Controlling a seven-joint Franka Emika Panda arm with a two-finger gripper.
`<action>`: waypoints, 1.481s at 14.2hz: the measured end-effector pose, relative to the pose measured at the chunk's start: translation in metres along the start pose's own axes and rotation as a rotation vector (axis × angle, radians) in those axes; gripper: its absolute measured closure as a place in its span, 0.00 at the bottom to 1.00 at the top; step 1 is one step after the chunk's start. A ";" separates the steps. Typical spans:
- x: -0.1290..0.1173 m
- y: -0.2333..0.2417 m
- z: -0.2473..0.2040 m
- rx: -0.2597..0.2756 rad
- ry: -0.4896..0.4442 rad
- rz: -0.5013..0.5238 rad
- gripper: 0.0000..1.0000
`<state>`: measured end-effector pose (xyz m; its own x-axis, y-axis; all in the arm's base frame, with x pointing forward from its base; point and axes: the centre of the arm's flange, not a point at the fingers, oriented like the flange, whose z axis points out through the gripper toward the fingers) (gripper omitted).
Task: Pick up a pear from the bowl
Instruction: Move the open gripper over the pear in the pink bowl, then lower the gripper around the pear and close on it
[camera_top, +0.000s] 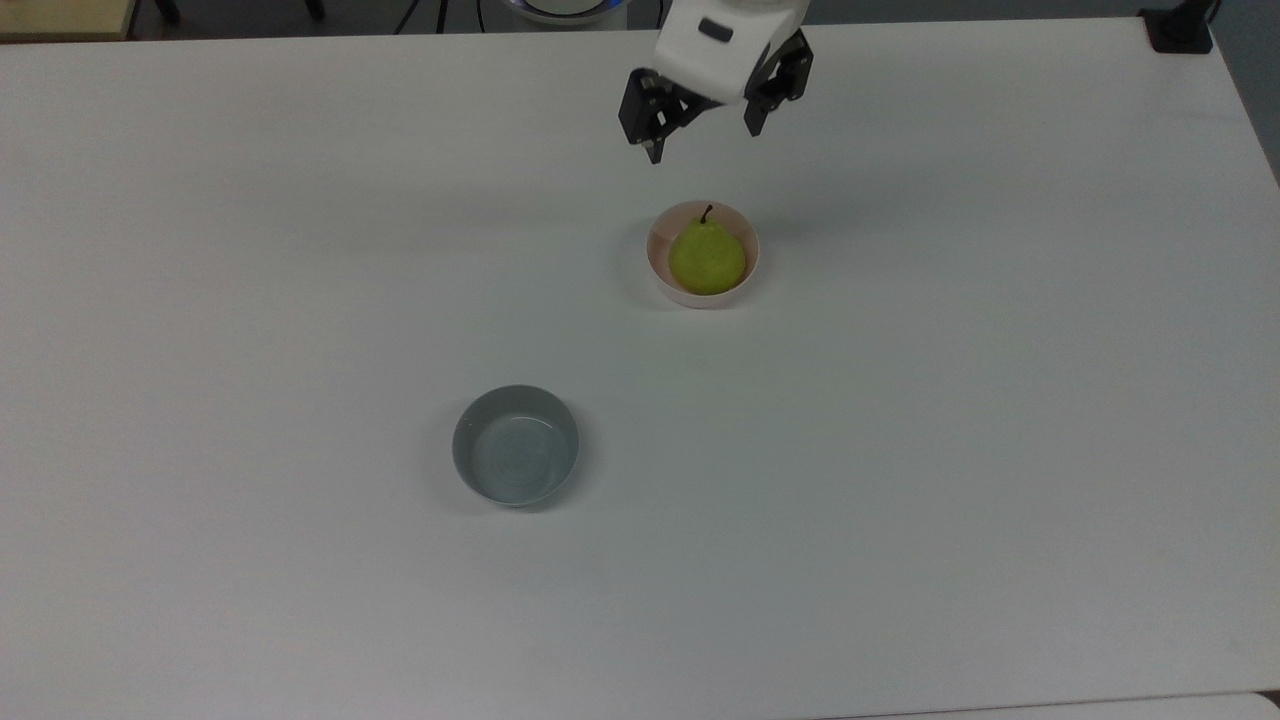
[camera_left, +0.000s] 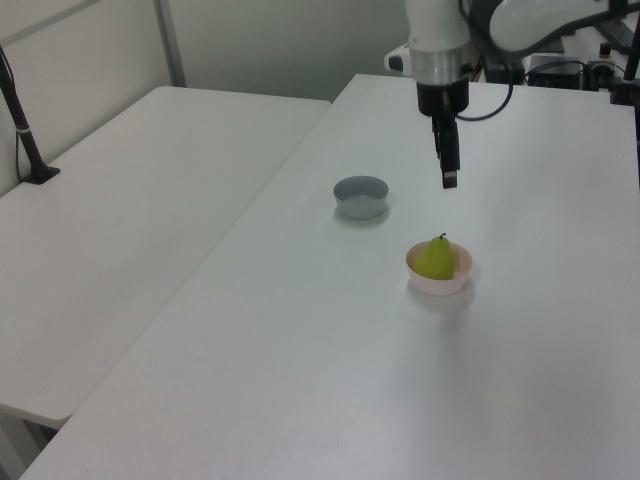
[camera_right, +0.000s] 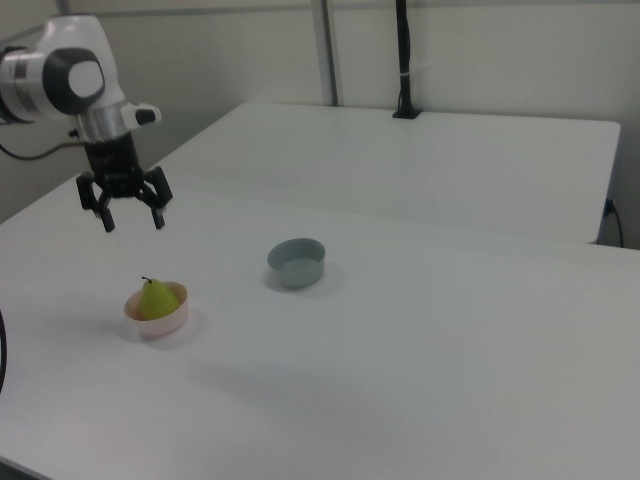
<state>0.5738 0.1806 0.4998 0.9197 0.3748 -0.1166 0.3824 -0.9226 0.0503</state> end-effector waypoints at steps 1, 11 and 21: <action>0.003 -0.001 0.011 -0.001 -0.017 -0.010 0.00; 0.030 -0.030 0.109 -0.025 -0.107 -0.068 0.00; 0.046 -0.042 0.163 -0.051 -0.134 -0.090 0.07</action>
<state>0.5850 0.2219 0.3302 0.8626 0.4374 -0.2540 0.4702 -0.8786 0.0839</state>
